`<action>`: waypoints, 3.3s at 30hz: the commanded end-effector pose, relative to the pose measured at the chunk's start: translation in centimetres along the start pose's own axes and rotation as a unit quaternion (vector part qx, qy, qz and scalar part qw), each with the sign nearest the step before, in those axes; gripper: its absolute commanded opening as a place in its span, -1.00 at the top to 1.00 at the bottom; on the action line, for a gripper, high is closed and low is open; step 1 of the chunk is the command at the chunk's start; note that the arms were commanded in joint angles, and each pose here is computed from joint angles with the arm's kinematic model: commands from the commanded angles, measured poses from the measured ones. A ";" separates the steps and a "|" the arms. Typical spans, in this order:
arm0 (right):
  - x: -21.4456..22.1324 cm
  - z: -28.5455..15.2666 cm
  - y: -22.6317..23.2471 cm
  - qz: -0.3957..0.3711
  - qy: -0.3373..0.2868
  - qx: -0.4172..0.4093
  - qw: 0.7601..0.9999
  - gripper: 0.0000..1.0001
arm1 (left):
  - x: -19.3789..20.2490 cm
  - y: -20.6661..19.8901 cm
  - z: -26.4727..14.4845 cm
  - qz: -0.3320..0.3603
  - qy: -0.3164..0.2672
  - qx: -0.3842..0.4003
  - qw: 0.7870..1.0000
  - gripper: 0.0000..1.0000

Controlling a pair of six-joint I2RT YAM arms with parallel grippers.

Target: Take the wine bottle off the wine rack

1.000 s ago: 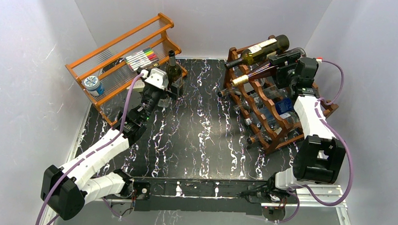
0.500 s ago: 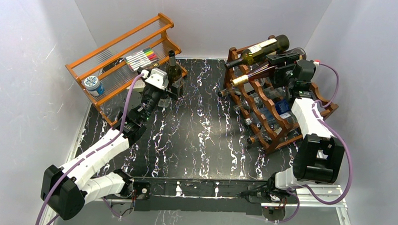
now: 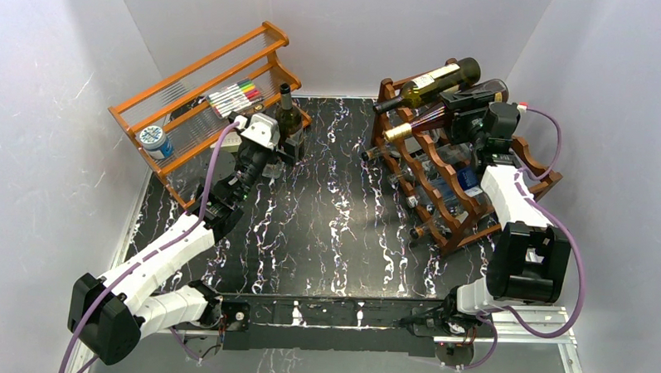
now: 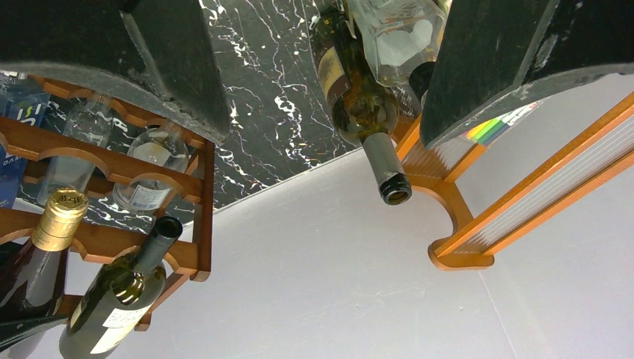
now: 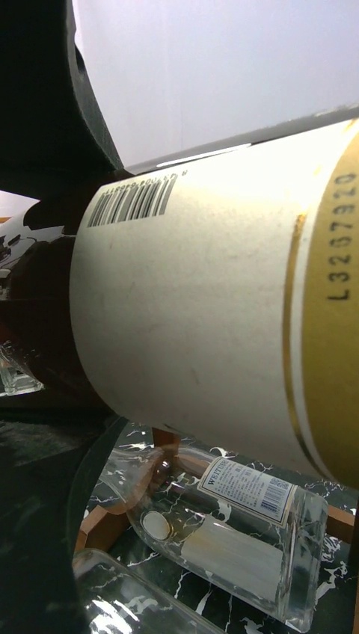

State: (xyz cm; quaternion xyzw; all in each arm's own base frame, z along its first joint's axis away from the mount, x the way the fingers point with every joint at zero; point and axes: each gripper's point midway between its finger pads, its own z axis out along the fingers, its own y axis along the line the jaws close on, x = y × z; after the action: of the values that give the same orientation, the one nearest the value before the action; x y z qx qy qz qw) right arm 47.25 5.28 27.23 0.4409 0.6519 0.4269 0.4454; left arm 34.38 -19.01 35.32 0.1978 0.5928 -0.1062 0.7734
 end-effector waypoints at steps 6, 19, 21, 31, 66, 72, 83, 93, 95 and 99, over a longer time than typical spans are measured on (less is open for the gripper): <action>-0.9 -3.3 6.4 -0.025 -0.036 -0.126 0.991 0.11 | -1.7 -0.3 0.1 -0.010 -0.030 0.007 0.999 -0.96; -0.8 -5.8 8.3 -0.024 -0.046 -0.192 0.980 0.26 | -0.9 -0.6 0.4 -0.012 -0.020 0.013 1.000 -0.96; -0.9 -6.4 8.8 -0.024 -0.050 -0.204 0.977 0.27 | -1.0 -0.7 0.4 -0.013 -0.021 0.014 1.000 -0.96; -1.6 -7.6 11.5 -0.041 -0.056 -0.229 0.971 0.29 | -0.7 -0.9 0.6 -0.014 -0.016 0.019 1.000 -0.96; -1.2 -13.3 17.1 -0.034 -0.054 -0.310 0.949 0.47 | -0.1 -1.4 0.9 -0.017 -0.008 0.030 0.999 -0.96; -1.0 -15.5 17.5 -0.032 -0.063 -0.347 0.935 0.52 | 0.0 -1.6 0.9 -0.018 -0.007 0.034 0.999 -0.96; -1.1 -16.9 17.8 -0.026 -0.072 -0.362 0.929 0.57 | 0.4 -1.9 1.0 -0.021 -0.003 0.039 0.999 -0.96; -0.9 -18.0 20.0 -0.029 -0.057 -0.362 0.930 0.57 | 0.6 -2.7 1.1 -0.024 -0.004 0.058 0.998 -0.96; -0.8 -18.0 20.3 -0.025 -0.049 -0.351 0.935 0.57 | 0.4 -3.6 1.1 -0.025 -0.011 0.082 0.996 -0.96; -0.3 -17.8 20.4 -0.005 -0.023 -0.336 0.941 0.57 | -1.4 -8.3 -0.4 0.001 -0.077 0.216 0.973 -0.97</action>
State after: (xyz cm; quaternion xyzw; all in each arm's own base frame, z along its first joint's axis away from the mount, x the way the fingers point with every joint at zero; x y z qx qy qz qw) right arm 39.69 6.34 31.68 0.4421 0.6056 0.4910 0.4436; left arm 34.22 -22.63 32.93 0.2566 0.5920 -0.1684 0.7452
